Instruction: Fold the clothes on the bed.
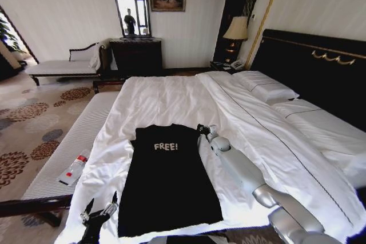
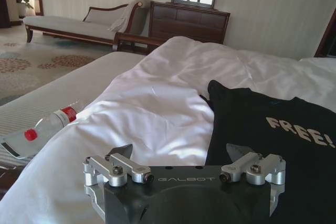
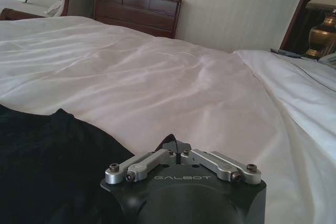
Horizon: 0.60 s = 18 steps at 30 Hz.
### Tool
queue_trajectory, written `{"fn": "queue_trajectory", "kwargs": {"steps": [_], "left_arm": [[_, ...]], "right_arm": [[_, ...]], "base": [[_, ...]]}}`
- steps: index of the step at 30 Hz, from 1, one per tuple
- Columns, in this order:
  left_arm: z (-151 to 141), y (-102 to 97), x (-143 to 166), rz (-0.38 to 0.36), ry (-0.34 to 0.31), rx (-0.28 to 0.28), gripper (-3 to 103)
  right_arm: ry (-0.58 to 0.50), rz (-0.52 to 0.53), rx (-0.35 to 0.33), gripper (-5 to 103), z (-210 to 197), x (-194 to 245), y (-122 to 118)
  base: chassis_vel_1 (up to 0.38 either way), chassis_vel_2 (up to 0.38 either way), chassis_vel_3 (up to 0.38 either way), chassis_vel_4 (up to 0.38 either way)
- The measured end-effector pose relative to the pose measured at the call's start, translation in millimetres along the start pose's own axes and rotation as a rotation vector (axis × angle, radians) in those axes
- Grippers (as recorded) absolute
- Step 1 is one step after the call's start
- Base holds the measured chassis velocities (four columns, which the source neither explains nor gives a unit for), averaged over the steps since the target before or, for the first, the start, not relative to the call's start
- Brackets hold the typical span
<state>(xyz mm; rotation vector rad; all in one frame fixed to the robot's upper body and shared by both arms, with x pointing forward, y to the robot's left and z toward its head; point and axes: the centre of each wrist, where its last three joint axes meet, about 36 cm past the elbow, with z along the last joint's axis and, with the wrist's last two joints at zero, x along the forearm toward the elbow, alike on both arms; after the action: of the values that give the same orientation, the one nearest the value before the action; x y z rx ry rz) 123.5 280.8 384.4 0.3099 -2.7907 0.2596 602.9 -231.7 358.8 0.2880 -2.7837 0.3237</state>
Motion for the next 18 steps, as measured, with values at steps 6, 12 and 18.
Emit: {"fn": "queue_trajectory", "kwargs": {"steps": [6, 12, 18], "left_arm": [[0, 0.4, 0, -0.001, 0.001, -0.001, 100], [-2, 1.0, 1, -0.003, 0.0, -0.002, 100], [-3, 5.3, 3, -0.012, -0.001, -0.005, 100]], "right_arm": [[-0.054, -0.096, 0.047, 0, -11, 21, 43], [-0.08, -0.206, 0.163, 0, 3, 42, 117], [-0.071, -0.249, 0.203, 0, 21, 38, 151]], "base": [[0.0, 0.0, 0.0, 0.0], [0.0, 0.0, 0.0, 0.0], [0.0, 0.0, 0.0, 0.0]]}}
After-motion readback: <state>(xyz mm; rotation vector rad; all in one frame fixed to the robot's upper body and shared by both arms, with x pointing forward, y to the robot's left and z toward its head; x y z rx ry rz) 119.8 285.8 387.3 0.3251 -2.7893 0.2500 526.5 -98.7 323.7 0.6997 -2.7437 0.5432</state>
